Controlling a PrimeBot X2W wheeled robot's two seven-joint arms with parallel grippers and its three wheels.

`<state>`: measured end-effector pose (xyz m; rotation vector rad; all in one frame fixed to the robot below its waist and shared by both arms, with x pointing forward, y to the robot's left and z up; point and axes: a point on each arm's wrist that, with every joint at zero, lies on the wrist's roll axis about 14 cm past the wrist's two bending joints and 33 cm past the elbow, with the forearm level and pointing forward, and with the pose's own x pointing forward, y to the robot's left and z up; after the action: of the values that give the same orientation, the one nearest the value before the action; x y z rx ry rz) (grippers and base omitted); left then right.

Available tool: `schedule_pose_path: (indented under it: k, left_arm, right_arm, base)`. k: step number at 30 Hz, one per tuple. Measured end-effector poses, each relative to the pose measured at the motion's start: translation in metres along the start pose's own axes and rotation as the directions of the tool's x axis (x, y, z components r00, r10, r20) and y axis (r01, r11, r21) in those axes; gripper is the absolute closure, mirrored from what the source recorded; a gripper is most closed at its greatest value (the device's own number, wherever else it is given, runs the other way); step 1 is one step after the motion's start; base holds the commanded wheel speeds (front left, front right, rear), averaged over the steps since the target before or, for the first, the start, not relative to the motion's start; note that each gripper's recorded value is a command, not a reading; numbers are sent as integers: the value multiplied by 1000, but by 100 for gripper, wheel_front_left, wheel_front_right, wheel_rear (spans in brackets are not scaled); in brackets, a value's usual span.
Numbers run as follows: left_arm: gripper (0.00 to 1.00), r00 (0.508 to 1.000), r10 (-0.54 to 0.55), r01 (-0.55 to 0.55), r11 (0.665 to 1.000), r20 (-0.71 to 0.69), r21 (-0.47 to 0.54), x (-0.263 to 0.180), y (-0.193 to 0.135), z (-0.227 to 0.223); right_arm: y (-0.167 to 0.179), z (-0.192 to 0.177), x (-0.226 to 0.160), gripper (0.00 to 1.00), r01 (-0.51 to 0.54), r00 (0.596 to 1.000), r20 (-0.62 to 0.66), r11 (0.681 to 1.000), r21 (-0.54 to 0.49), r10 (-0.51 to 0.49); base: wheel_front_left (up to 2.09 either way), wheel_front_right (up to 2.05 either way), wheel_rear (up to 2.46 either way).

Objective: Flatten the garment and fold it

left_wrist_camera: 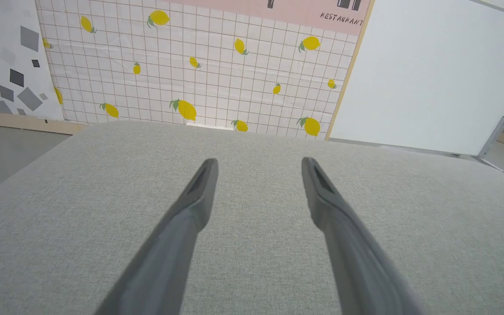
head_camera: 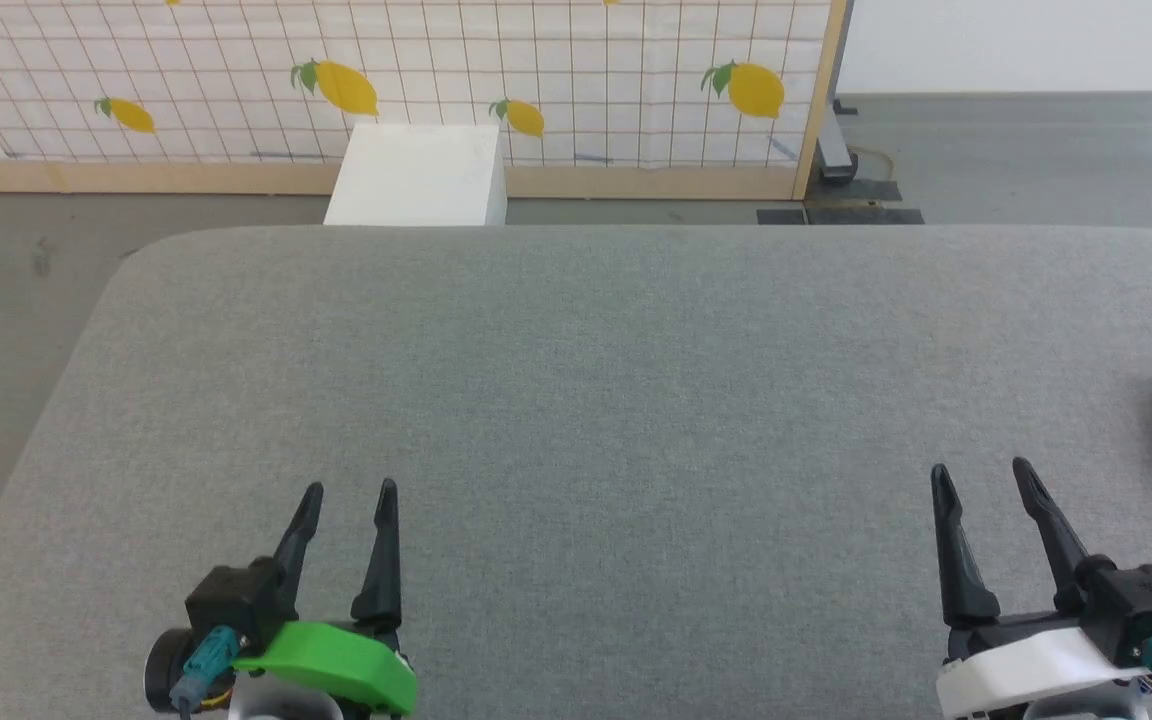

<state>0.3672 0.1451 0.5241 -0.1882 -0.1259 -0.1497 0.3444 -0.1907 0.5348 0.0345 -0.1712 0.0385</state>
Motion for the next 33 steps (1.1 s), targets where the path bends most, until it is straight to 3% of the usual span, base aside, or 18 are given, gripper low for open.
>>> schedule_pose_path:
  k: [12,13,33]
  left_arm:
    - [0,999,18,-18,1000,-27,-4,-11,5,-8]
    - [100,999,19,-19,1000,-29,-5,-11,5,-9]
    - [100,999,21,-21,1000,-35,-2,-11,5,-9]
  right_arm:
    - [-1,-3,-5,0,6,1000,-8,1000,25,-6]
    - [-1,-3,-5,100,7,1000,-10,1000,25,-7]
    - [0,-5,-4,100,5,1000,-21,1000,23,-4]
  base:
    - [0,0,0]
    - [0,0,0]
    - [0,0,0]
